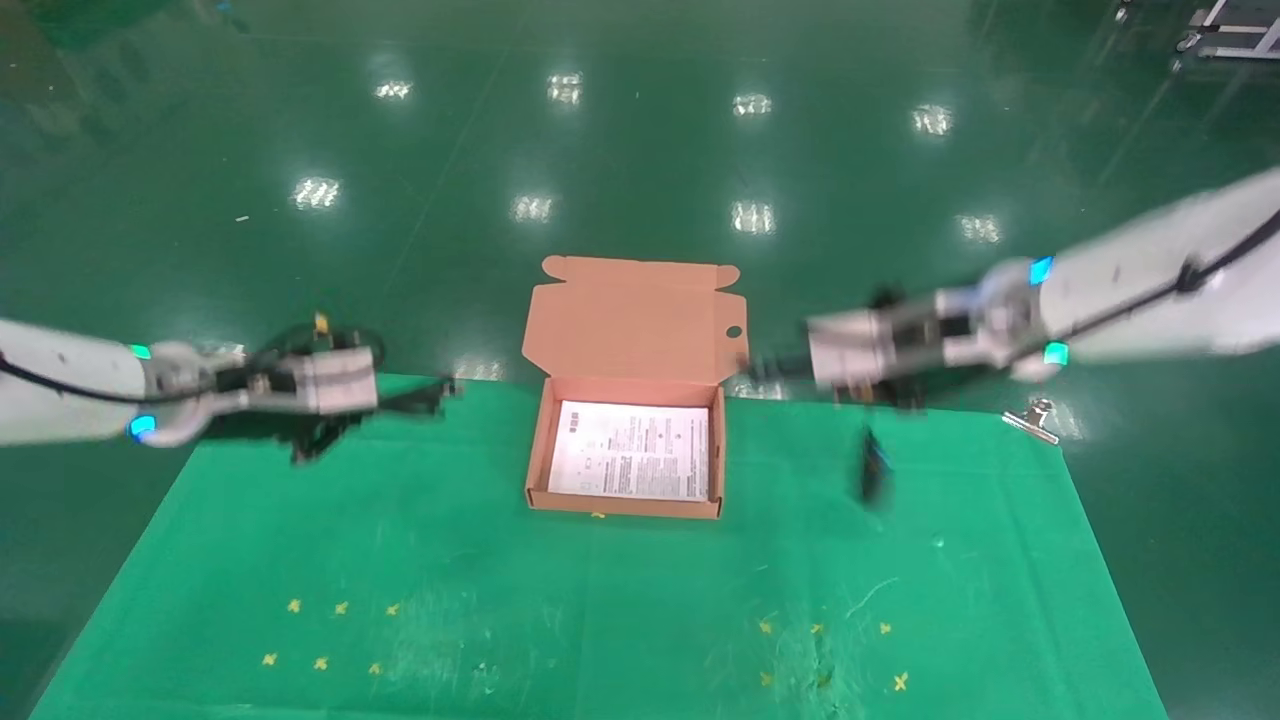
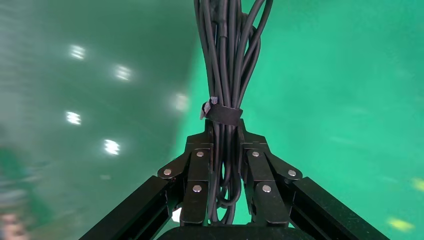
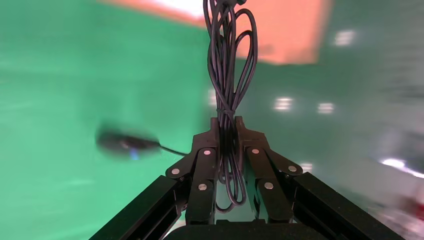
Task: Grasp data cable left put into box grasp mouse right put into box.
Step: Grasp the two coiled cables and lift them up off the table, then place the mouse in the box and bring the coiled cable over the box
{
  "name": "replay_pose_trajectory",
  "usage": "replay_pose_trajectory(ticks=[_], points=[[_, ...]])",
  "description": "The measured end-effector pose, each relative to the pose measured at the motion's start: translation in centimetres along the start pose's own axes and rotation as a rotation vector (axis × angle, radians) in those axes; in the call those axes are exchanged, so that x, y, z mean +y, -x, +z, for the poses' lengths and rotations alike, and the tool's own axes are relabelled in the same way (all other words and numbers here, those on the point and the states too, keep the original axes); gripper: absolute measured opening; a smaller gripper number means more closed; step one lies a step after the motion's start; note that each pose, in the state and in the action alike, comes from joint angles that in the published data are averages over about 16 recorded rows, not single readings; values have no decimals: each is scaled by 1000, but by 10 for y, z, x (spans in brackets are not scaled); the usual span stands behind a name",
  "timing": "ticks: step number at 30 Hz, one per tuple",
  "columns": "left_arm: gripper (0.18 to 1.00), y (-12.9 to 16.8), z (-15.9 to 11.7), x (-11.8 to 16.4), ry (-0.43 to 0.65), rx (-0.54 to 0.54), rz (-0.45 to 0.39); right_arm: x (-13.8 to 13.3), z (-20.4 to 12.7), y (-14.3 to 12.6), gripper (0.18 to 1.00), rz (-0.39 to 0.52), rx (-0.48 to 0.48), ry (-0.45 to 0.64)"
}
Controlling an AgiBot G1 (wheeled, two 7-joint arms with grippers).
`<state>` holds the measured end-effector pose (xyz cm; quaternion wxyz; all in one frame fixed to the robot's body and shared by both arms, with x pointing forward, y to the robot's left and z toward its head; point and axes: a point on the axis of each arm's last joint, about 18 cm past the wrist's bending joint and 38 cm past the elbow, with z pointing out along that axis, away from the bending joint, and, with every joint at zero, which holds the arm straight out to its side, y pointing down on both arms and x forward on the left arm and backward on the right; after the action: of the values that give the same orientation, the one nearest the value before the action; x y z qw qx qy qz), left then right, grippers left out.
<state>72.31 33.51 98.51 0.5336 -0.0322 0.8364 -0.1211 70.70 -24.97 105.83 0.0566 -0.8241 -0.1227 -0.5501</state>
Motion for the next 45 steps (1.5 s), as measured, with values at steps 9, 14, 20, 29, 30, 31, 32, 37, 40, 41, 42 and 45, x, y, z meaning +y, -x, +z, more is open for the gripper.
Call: replay_pose_trajectory(ticks=[9,14,20,29,30,31,32,37,40,41,42,45], points=[[262,55,-23,-50,-75,-225,65,-68,-28,-95,232,-77,273,-116],[262,78,-32,-73,-97,-318,85,-100,-36,-129,231,-113,368,-172],[261,96,-38,-86,-99,-385,93,-117,-43,-151,231,-144,434,-206],[261,105,-40,-75,-47,-415,94,-125,-41,-148,231,-163,442,-237],[261,105,-40,-72,-38,-417,92,-126,-39,-147,231,-162,439,-239],[261,106,-40,-69,-28,-419,90,-126,-36,-144,231,-162,435,-240],[261,106,-39,-65,-16,-419,87,-126,-33,-141,231,-160,429,-242],[261,108,-38,-44,51,-419,68,-130,-14,-122,231,-149,389,-250],[261,108,-38,-31,94,-417,55,-132,0,-108,231,-138,359,-257],[261,109,-38,-28,107,-417,51,-133,5,-103,231,-135,348,-260],[260,109,-38,-24,119,-416,47,-134,9,-98,231,-131,337,-264],[260,109,-38,-17,151,-415,38,-138,22,-82,231,-119,304,-276]])
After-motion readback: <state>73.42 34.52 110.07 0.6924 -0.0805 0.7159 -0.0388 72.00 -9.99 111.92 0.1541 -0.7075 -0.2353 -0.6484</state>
